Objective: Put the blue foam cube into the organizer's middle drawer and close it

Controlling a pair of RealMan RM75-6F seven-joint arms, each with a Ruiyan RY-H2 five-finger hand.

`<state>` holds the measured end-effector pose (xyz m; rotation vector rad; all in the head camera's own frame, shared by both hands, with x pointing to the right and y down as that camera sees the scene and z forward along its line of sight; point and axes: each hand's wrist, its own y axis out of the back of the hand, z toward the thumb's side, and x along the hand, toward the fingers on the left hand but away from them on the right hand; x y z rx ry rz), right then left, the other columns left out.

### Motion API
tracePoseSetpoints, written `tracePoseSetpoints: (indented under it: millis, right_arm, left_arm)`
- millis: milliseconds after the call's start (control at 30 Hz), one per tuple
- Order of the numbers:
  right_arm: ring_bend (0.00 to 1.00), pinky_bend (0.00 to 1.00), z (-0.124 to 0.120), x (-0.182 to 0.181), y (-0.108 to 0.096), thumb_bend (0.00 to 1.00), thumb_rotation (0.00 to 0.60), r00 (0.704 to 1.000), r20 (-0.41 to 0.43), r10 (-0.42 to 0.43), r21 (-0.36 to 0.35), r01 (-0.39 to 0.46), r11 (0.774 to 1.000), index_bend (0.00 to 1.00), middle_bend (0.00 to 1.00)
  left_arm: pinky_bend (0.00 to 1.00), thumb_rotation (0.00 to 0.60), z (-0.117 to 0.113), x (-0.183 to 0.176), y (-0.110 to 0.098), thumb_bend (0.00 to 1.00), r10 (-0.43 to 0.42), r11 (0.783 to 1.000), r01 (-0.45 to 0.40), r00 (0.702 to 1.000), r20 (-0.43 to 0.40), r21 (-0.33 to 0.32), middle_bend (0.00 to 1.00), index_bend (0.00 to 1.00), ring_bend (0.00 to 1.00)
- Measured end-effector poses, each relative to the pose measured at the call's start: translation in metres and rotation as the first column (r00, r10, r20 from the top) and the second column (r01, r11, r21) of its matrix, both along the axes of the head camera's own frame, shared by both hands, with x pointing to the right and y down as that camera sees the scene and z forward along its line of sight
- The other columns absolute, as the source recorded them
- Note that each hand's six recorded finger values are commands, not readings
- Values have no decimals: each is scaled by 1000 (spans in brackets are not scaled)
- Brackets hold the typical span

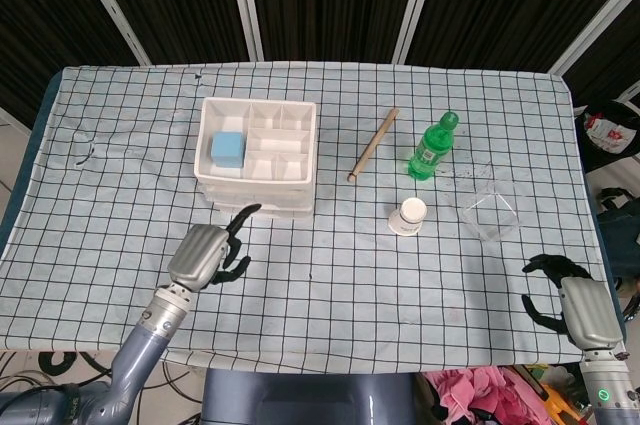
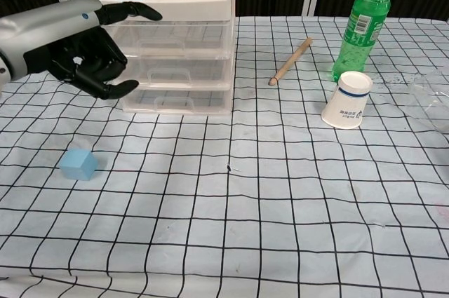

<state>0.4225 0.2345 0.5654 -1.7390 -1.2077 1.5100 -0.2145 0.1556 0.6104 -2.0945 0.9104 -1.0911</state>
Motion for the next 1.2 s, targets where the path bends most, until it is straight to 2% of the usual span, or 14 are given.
tracePoseSetpoints:
  millis: [133, 300, 367, 500, 1033, 1200]
  right_arm:
    - [204, 263, 0, 0, 0, 291, 600, 1000, 1, 1, 0, -1, 1000, 385, 277]
    - [203, 263, 0, 1, 0, 292, 600, 1000, 0, 3, 0, -3, 1000, 385, 277]
    - [203, 263, 0, 2, -1, 293, 600, 1000, -1, 5, 0, -5, 1000, 385, 277]
    - [204, 263, 0, 2, -1, 292, 600, 1000, 1, 8, -1, -8, 1000, 385, 277]
    - [204, 263, 0, 2, 0, 292, 600, 1000, 3, 9, -2, -9, 1000, 385, 277]
    - [204, 263, 0, 2, 0, 292, 600, 1000, 2, 9, -2, -9, 1000, 385, 277]
  left_arm:
    - [843, 600, -3, -3, -6, 379, 46, 995, -59, 987, 155, 81, 873, 69, 852]
    - [848, 600, 0, -3, -16, 379, 59, 989, -97, 949, 310, 108, 886, 109, 866]
    - [848, 600, 1, 0, -20, 379, 53, 989, -96, 941, 335, 112, 887, 112, 867]
    - [848, 600, 2, 5, -26, 379, 36, 989, -85, 937, 348, 125, 887, 119, 867]
    - [848, 600, 10, 10, -29, 379, 12, 994, -47, 939, 342, 95, 889, 174, 868]
    - [857, 600, 11, 10, -32, 379, 2, 995, -37, 939, 343, 96, 896, 226, 874]
